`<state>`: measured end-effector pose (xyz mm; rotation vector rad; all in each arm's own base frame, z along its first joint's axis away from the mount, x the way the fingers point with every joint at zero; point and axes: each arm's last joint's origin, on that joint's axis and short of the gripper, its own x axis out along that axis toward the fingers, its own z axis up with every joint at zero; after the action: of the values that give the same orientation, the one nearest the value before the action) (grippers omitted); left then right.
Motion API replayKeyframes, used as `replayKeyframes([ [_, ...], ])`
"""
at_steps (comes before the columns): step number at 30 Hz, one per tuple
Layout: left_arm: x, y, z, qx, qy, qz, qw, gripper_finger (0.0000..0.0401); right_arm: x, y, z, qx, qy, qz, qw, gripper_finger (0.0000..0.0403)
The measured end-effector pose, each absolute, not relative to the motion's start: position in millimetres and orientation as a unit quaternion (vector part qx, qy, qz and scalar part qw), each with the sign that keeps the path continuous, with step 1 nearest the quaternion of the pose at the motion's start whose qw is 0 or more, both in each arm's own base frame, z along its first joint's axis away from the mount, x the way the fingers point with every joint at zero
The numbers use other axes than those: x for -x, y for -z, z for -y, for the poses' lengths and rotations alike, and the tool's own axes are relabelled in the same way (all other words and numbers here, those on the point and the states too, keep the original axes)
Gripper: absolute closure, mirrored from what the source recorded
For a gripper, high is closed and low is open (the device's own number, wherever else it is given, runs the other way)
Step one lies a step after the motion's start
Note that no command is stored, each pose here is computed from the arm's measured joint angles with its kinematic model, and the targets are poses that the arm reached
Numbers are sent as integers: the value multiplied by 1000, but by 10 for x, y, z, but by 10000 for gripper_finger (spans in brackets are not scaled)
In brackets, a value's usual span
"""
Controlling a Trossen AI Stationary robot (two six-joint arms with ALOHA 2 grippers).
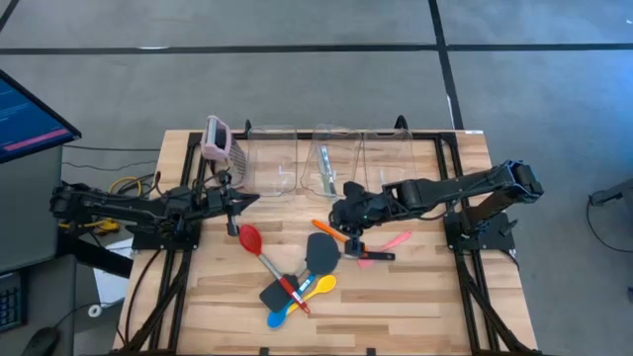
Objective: Pick & Place Kitchen Items
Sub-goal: Put the blue spatula into the right transparent bin
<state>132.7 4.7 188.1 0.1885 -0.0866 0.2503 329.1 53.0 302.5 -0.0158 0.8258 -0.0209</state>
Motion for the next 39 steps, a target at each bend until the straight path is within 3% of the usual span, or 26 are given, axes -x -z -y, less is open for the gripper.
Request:
replayKeyframes([
  [39, -1326, -1893, -46, -93, -125, 49, 987, 399, -3280, -3002, -468, 4, 16, -416, 909, 397],
])
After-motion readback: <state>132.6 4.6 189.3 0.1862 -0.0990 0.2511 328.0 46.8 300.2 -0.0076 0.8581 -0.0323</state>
